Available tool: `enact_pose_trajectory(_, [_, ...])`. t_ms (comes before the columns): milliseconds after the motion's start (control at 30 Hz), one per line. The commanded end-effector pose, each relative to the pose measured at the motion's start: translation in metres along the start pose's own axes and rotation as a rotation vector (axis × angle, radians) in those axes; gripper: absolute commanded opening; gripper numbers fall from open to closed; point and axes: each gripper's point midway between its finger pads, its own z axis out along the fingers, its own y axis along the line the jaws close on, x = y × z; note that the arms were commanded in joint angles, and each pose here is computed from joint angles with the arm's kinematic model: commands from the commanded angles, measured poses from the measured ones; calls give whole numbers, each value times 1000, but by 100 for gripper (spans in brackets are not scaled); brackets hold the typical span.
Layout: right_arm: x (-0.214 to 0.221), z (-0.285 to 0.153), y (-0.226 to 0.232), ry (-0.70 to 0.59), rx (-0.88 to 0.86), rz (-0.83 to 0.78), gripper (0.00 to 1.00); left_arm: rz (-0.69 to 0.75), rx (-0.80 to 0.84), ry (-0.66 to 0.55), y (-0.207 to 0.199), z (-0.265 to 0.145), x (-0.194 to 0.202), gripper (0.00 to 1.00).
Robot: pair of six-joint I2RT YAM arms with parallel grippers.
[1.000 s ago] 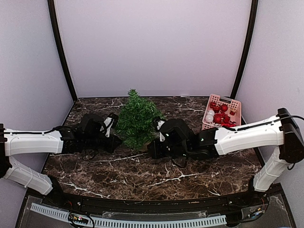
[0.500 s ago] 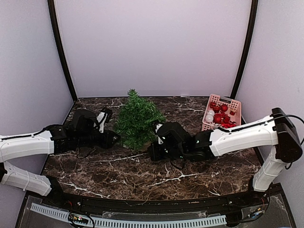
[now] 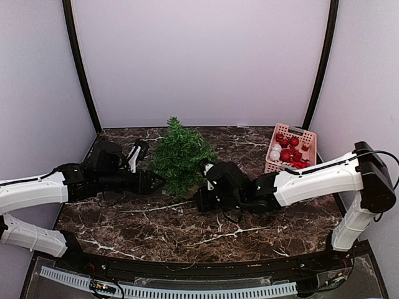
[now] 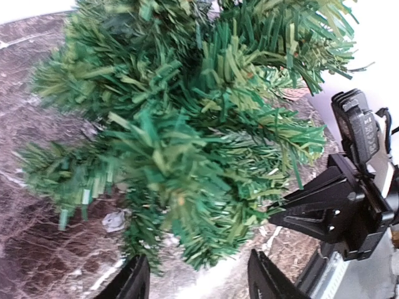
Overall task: Decorate the small christmas tree
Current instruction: Wrap the light string in the gap of the branches.
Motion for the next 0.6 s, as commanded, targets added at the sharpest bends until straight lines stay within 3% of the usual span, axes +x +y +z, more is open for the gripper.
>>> enact_pose_trajectory(0, [-9,-6,1,-40,-20,18,0,-44,84,6,-14,7,2,57])
enact_pose_trajectory(167, [-8,-6,0,-36,-16,17,0,-60,129,51,-24,21,13,61])
enact_pose_trajectory(433, [-10,-11,1,-43,-17,9,0,-66,69,114,-13,40,28,61])
enact_pose_trajectory(567, [-6,-6,-6,-42,17,16,0,-74,56,118,-9,43,31,50])
